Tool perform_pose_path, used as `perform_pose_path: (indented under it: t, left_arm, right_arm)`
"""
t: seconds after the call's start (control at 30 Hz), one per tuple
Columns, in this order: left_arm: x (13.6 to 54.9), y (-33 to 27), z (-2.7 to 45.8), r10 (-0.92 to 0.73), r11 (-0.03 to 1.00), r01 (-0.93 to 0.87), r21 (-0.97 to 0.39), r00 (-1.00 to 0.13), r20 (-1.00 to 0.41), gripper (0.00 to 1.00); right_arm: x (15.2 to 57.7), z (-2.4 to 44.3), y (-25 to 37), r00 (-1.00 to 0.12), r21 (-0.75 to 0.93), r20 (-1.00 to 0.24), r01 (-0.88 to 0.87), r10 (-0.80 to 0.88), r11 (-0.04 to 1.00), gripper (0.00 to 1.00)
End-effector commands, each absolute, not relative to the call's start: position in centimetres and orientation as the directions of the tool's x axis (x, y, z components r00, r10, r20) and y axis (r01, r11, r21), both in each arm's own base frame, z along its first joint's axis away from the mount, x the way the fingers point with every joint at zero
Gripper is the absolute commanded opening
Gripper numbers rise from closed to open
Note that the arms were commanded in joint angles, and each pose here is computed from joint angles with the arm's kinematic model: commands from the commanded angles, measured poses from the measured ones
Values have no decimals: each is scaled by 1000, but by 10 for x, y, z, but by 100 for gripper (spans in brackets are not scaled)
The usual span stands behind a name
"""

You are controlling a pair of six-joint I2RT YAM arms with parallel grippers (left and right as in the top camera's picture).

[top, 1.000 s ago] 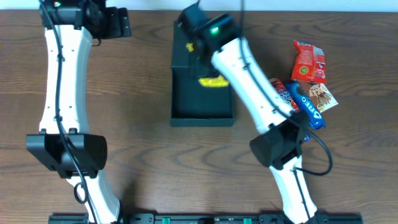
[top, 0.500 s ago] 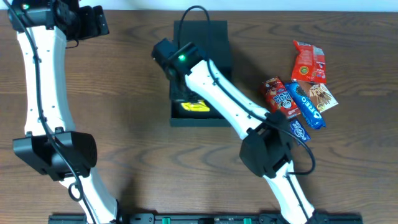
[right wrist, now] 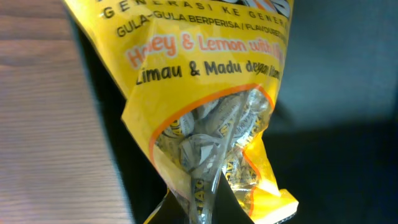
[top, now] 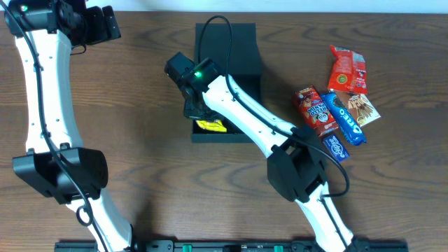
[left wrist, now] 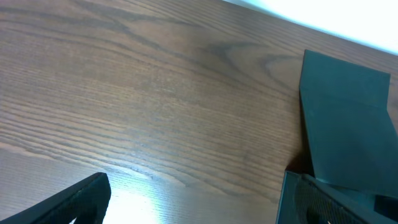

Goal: Pack container
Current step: 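Carry the yellow bag into the black box and release it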

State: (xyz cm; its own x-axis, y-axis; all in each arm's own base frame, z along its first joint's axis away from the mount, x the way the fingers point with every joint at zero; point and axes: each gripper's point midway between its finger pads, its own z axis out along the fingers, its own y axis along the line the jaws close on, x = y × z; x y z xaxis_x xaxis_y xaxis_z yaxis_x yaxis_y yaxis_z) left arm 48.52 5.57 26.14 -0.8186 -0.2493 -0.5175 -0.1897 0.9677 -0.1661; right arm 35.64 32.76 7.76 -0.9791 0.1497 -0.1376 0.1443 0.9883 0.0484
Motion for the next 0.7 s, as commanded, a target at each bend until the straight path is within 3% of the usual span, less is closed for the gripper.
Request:
perform_pose_path:
  t: [0.0,0.03,0.07,0.1,0.13,0.23,0.3,0.37,0.4,0.47,0.53,0.67]
  left_arm:
    - [486,58,270,-262,964,-196,-178,-804,-535,95]
    - [486,58,270,-262,964,-196,-178,-803,-535,95]
    - [486,58,270,-262,964,-196,-178,-803,-535,95]
    - [486,58,270,-261,964,-195,-178,-803,-535,95]
    - [486,58,270,-261,965,-196,-177,-803,-536,95]
    - [487,58,271,-261,965,-194,-178,-801,-539,95]
    - [487,58,271,-261,965,-194,-178,-800,-540,95]
    - [487,58,271,-261,965,-194,-178,-800,-540,95]
    - [487,58,271,-261,965,-194,-178,-800,-541,95]
    - [487,59,271,-261,965,-194,-178,-799,-541,95]
    - [487,59,271,-260,965,-194,-178,-799,-542,95]
    - [488,59,272,-260,965,-194,-177,-798,-544,95]
  right_arm:
    - [357,89,336,-984,92,-149,86,99,992,37]
    - [357,89,336,-985,90,-152,68,81,994,61]
    - [357,89,336,-986,87,-154,50,63,995,79]
    - [357,89,335,-987,82,-155,24,37,996,86]
    - [358,89,334,-987,79,-157,9,22,997,99]
    - [361,92,331,-987,76,-163,-21,-8,997,99]
    - [366,98,325,-985,78,-171,-28,-15,997,88]
    - [370,108,320,-983,86,-184,-25,-8,996,71]
    - [372,114,318,-981,93,-196,-33,-14,995,57]
    - [378,125,313,-975,102,-221,-50,-27,993,21]
    - [383,129,309,-971,102,-234,-79,-53,992,2]
    - [386,119,304,-971,107,-212,-140,-116,984,1]
